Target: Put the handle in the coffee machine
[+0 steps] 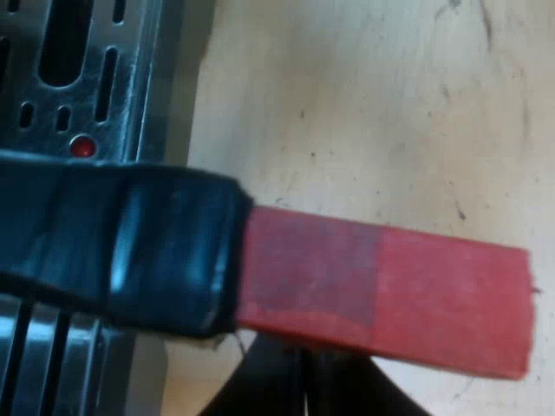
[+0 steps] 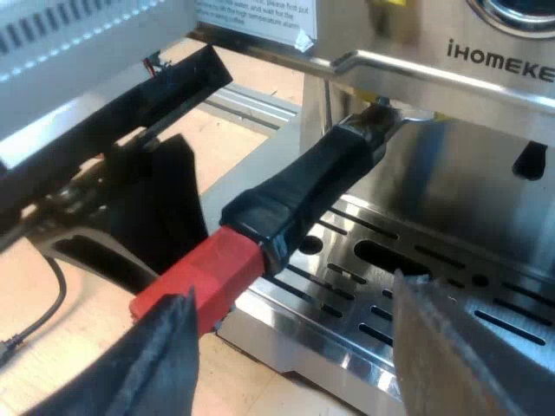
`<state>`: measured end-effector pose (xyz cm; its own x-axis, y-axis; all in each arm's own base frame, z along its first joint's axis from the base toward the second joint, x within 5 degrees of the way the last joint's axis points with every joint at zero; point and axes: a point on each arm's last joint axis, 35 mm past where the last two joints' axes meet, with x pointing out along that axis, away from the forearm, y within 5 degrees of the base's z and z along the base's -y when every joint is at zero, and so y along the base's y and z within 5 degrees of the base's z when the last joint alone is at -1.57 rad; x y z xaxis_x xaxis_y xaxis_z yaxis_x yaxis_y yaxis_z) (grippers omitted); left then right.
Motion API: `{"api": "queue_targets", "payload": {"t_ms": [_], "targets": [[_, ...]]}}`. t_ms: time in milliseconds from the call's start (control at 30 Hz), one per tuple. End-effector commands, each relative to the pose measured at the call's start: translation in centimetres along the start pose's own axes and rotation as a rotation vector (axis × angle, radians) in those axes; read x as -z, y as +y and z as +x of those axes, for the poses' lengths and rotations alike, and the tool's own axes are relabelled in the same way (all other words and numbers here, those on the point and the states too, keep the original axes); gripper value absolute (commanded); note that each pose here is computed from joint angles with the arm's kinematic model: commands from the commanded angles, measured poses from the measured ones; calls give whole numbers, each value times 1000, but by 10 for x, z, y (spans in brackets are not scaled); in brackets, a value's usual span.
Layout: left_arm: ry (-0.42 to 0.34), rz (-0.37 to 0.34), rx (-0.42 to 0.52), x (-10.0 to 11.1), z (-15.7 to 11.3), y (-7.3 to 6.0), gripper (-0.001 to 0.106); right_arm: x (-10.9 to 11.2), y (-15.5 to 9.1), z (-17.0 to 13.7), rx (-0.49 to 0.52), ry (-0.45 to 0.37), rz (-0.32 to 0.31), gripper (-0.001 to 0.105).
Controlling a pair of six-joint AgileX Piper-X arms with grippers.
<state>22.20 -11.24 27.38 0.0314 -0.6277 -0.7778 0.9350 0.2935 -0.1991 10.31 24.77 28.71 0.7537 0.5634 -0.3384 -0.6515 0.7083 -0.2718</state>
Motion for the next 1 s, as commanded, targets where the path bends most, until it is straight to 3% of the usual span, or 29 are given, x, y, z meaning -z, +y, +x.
{"api": "queue_targets", "payload": {"t_ms": [33,167,300,767,1000], "targets": [[-222,132,-17,-37,-6,1,1,-5,-1,-3,-10,-7,2,52],[-290,136,-34,-46,-10,5,1,-5,-1,-3,-10,-7,49,52],[-280,109,-42,-48,-15,5,1,-4,-1,-3,-10,-1,45,52],[-147,-50,-35,-14,-28,14,1,0,-1,-3,-12,34,23,52],[-37,-105,-73,9,-41,17,1,1,-1,-3,-12,38,21,52]]}}
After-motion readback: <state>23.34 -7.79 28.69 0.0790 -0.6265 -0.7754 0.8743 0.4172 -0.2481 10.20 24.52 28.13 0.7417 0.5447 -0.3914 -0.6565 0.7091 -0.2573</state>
